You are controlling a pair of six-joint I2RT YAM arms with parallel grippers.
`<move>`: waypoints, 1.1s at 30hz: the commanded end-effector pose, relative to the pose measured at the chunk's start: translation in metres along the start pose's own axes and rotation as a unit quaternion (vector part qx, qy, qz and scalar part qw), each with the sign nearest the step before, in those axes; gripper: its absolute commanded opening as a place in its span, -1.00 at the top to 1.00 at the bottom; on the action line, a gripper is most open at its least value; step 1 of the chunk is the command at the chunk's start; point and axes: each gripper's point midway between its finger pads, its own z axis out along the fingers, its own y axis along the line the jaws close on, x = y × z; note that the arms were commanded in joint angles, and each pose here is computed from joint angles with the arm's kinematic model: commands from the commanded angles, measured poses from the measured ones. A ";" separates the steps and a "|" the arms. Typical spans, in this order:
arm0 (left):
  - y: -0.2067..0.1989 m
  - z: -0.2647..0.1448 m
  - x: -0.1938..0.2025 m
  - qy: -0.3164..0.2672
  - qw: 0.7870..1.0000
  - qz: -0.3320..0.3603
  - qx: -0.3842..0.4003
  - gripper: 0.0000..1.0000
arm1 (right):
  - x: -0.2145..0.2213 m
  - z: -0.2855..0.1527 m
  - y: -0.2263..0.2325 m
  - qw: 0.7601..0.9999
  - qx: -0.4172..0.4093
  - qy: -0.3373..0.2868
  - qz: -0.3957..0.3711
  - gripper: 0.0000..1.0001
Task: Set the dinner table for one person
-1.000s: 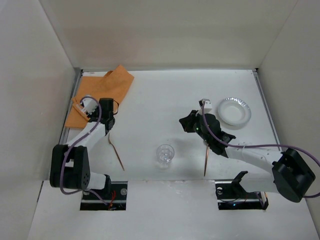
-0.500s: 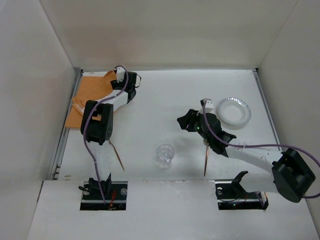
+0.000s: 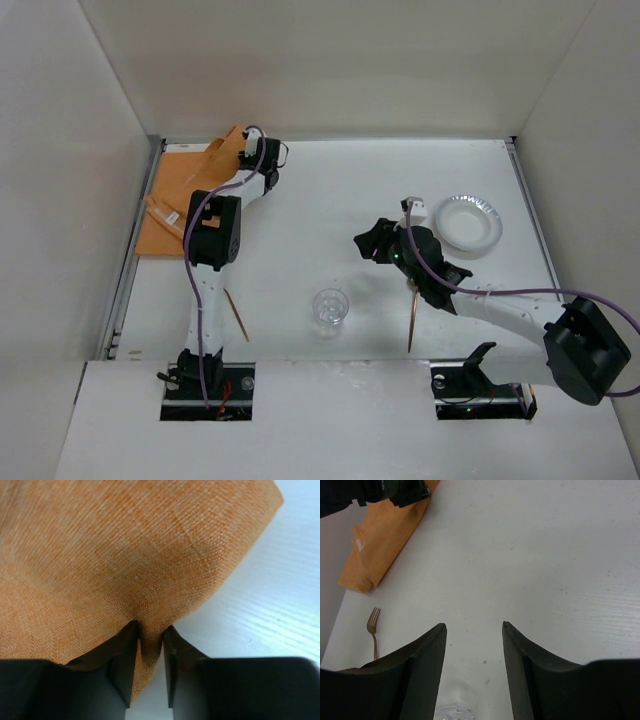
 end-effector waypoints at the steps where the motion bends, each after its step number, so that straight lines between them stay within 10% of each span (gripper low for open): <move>1: -0.014 0.008 -0.022 -0.026 0.999 0.021 0.024 0.67 | -0.022 -0.002 0.010 0.999 -0.012 -0.038 0.002 -0.08; 15: -0.145 -0.092 -0.103 -0.163 0.969 0.084 0.168 0.86 | -0.028 -0.004 0.008 0.998 -0.008 -0.055 0.002 -0.08; 23: -0.185 -0.144 -0.080 -0.105 0.969 -0.031 0.222 0.81 | -0.037 -0.013 0.003 0.998 -0.007 -0.069 0.005 -0.08; 33: -0.183 -0.204 -0.097 -0.059 0.942 -0.167 0.286 0.02 | -0.036 -0.013 0.004 0.998 -0.010 -0.068 0.004 -0.10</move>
